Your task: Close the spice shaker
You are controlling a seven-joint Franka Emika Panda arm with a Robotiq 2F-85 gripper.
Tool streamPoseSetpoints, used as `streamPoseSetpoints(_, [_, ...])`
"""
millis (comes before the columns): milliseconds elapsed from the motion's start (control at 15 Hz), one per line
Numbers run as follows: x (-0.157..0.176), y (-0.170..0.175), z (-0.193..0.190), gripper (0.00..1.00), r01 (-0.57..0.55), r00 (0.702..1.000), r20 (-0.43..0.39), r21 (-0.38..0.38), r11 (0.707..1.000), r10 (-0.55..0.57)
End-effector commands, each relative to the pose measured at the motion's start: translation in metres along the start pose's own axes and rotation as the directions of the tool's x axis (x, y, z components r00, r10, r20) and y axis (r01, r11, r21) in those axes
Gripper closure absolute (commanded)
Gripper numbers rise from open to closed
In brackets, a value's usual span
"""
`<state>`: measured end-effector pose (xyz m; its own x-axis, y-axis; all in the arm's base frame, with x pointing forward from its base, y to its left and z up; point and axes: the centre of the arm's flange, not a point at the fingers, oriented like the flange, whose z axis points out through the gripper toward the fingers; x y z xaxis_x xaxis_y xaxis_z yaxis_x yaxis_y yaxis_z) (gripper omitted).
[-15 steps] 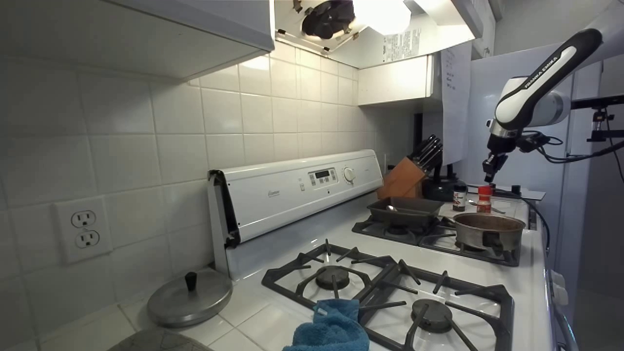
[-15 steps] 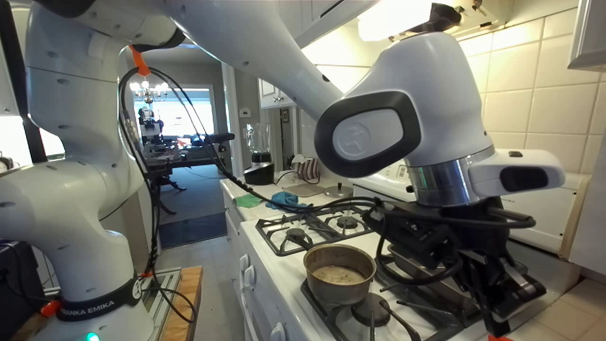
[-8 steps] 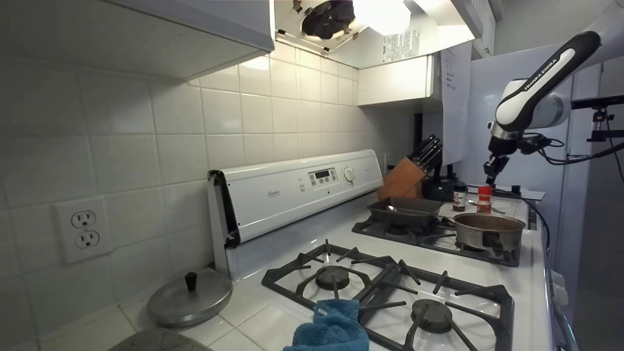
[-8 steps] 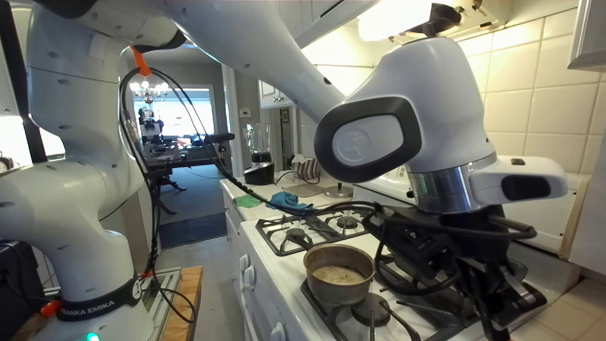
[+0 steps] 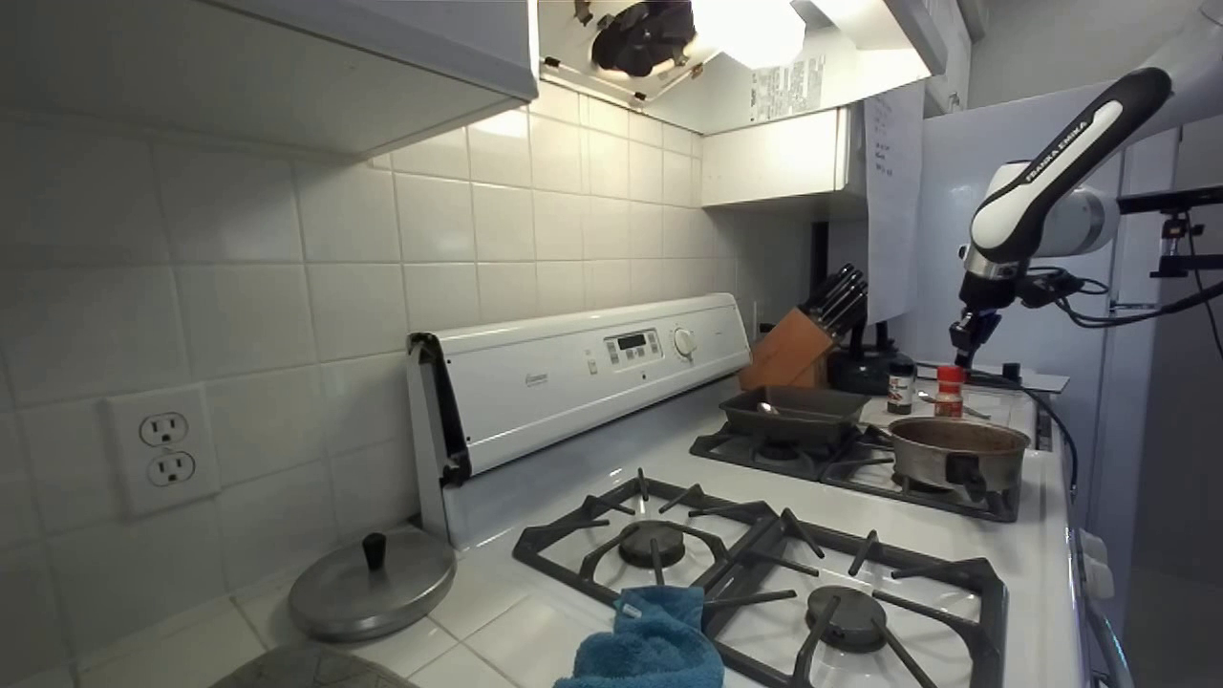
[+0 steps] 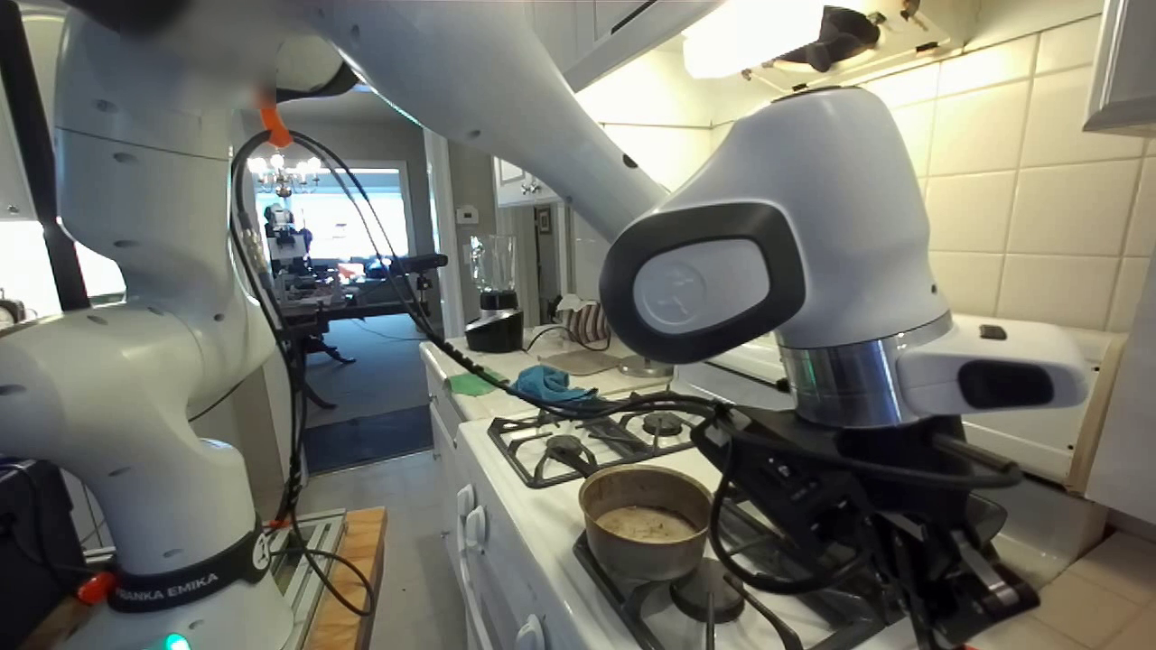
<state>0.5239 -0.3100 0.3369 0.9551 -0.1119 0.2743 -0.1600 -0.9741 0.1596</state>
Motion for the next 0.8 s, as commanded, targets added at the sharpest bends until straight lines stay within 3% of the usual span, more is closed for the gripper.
streamPoseSetpoints(0, [0.0017,0.0063,0.0047,1.0,-0.005,1.0,0.001,0.023,1.0,0.005])
streamPoseSetpoints(733, [-0.0005,0.0083,0.0135,1.0,-0.025,1.0,0.017,0.038,0.999,0.024])
